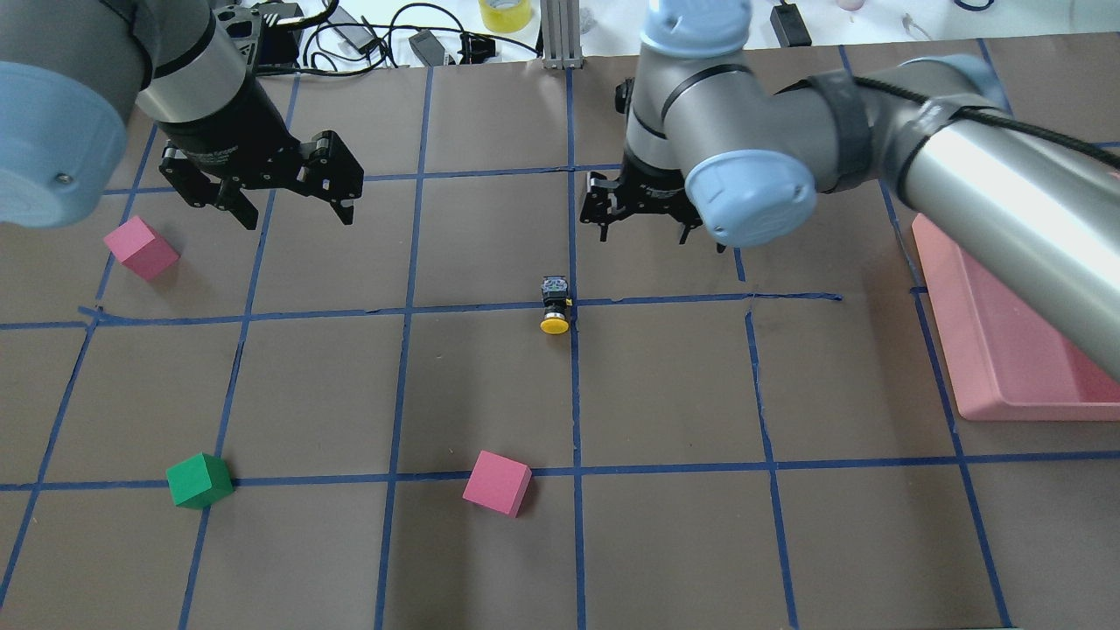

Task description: Align button upright

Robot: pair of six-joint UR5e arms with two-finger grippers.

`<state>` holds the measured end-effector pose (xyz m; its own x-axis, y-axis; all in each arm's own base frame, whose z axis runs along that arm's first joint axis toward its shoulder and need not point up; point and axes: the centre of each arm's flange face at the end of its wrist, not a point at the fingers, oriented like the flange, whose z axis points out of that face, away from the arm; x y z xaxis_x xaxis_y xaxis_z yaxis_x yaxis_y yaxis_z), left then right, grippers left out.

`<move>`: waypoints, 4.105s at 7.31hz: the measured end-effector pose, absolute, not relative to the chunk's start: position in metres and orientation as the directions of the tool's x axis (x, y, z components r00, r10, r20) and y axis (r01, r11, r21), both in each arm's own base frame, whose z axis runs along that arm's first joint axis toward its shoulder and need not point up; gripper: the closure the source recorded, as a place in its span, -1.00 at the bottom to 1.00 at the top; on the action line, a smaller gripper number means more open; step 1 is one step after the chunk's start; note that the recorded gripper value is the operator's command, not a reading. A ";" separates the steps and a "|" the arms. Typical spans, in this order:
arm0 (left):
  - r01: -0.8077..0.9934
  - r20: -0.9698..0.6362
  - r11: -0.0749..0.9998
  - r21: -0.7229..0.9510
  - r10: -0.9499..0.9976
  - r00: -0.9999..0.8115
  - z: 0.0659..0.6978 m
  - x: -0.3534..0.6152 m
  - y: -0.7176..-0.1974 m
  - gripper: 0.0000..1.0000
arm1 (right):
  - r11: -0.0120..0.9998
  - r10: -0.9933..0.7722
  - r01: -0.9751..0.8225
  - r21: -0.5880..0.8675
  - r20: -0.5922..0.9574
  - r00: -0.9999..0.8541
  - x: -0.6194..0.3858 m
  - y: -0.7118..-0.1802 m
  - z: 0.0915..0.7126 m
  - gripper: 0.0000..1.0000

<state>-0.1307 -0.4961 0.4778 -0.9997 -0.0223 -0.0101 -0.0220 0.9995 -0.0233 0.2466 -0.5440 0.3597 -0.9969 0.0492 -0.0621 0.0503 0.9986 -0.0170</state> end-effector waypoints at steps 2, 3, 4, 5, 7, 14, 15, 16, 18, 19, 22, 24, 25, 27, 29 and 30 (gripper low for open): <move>-0.020 -0.011 1.000 -0.021 -0.020 -1.000 0.478 -0.131 -0.495 -1.00 | 0.998 0.044 0.047 -0.048 -0.059 -0.997 0.200 -0.521 0.419 -1.00; -0.020 -0.012 1.000 -0.020 -0.020 -1.000 0.477 -0.131 -0.495 -1.00 | 0.998 0.042 0.044 -0.044 -0.050 -0.998 0.191 -0.508 0.434 -1.00; -0.021 -0.013 1.000 -0.021 -0.021 -1.000 0.477 -0.131 -0.494 -1.00 | 0.998 0.036 0.038 -0.052 -0.025 -0.999 0.183 -0.500 0.446 -1.00; -0.022 -0.013 0.999 -0.023 -0.022 -1.000 0.478 -0.131 -0.494 -1.00 | 0.996 0.031 0.030 -0.079 0.005 -1.000 0.176 -0.492 0.460 -1.00; -0.025 -0.013 0.999 -0.025 -0.025 -1.000 0.478 -0.130 -0.494 -1.00 | 0.994 0.031 0.029 -0.107 0.020 -0.999 0.171 -0.486 0.472 -1.00; -0.029 -0.012 0.999 -0.026 -0.029 -1.000 0.479 -0.130 -0.494 -1.00 | 0.992 0.024 0.021 -0.123 0.021 -0.999 0.155 -0.494 0.470 -1.00; -0.030 -0.011 0.999 -0.026 -0.030 -0.999 0.479 -0.129 -0.495 -1.00 | 0.992 0.021 0.018 -0.123 0.021 -1.000 0.150 -0.498 0.468 -1.00; -0.033 -0.010 0.999 -0.026 -0.033 -0.999 0.479 -0.127 -0.496 -1.00 | 0.992 0.022 0.019 -0.123 0.022 -1.000 0.147 -0.500 0.467 -1.00; -0.041 -0.008 0.999 -0.027 -0.041 -0.999 0.479 -0.126 -0.499 -1.00 | 0.992 0.025 0.021 -0.123 0.024 -0.999 0.144 -0.501 0.467 -1.00; -0.041 -0.008 0.999 -0.026 -0.041 -0.999 0.479 -0.126 -0.499 -1.00 | 0.992 0.025 0.022 -0.123 0.024 -0.999 0.143 -0.501 0.467 -1.00; -0.040 -0.008 0.999 -0.025 -0.040 -0.999 0.477 -0.123 -0.501 -1.00 | 0.993 0.026 0.023 -0.119 0.025 -0.999 0.143 -0.501 0.465 -1.00; -0.043 -0.007 0.999 -0.031 -0.044 -0.999 0.475 -0.123 -0.503 -1.00 | 0.993 0.027 0.024 -0.119 0.024 -0.999 0.143 -0.501 0.465 -1.00; -0.046 -0.007 0.998 -0.043 -0.046 -0.999 0.474 -0.123 -0.505 -1.00 | 0.993 0.027 0.024 -0.118 0.023 -0.999 0.143 -0.501 0.465 -1.00; -0.057 -0.002 0.996 -0.071 -0.057 -0.998 0.468 -0.124 -0.514 -1.00 | 0.993 0.029 0.026 -0.116 0.024 -0.999 0.143 -0.501 0.464 -1.00; -0.074 0.007 0.992 -0.098 -0.074 -0.997 0.448 -0.126 -0.535 -1.00 | 0.993 0.030 0.027 -0.114 0.024 -0.999 0.143 -0.501 0.464 -1.00; -0.077 0.008 0.989 -0.126 -0.077 -0.997 0.425 -0.130 -0.552 -1.00 | 0.993 0.031 0.028 -0.114 0.024 -0.999 0.143 -0.501 0.464 -1.00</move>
<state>-0.1300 -0.5516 0.4247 -0.9970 -0.0766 0.0085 -0.0770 0.9891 -0.1255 0.1429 -0.5008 0.4635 -0.9993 0.0306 0.0237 0.0277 0.9931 -0.1137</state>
